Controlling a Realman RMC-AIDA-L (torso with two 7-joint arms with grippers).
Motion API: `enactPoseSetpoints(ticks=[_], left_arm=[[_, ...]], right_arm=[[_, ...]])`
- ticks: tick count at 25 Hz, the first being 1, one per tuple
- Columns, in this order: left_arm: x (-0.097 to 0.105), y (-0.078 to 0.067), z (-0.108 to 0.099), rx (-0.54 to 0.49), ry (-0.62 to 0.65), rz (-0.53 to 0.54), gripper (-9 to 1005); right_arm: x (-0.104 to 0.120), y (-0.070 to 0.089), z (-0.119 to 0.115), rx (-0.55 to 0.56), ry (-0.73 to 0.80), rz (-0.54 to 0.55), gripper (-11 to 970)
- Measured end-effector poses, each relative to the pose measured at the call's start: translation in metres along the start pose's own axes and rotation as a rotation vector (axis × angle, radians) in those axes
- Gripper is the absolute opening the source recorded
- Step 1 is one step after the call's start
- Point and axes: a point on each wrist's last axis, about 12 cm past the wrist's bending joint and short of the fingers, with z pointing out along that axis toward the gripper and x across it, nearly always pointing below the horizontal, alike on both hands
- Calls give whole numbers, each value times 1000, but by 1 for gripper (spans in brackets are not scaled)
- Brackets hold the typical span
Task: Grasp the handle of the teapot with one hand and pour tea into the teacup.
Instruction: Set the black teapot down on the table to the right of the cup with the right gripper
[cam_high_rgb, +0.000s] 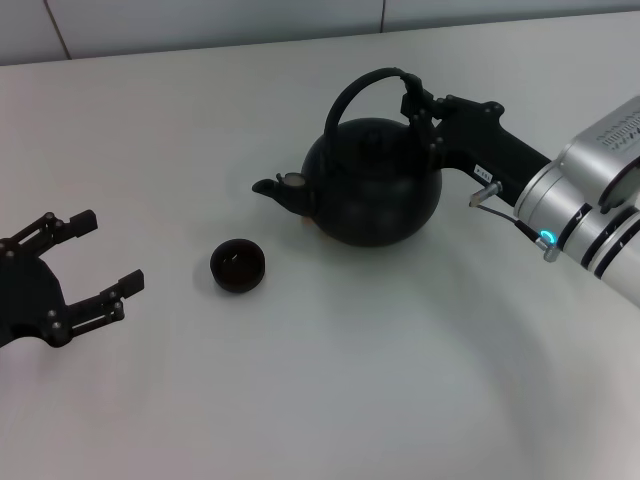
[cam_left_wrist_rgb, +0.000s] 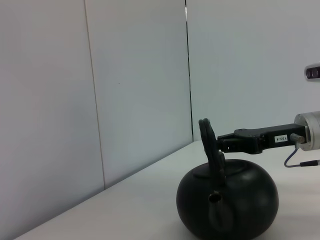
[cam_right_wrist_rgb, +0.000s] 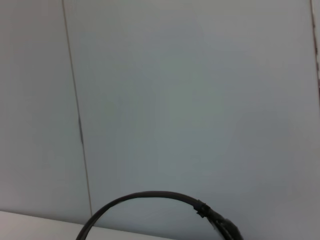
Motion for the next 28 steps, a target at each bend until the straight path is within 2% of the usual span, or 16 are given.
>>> enactPoseSetpoints(ticks=[23,28], left_arm=[[0,0,0,-1,0,-1,859],[0,0,0,0,0,-1,859]], right_arm=[[-1,0,0,2,-12,-20,85],[-1,0,0,3,-10,-21,195]])
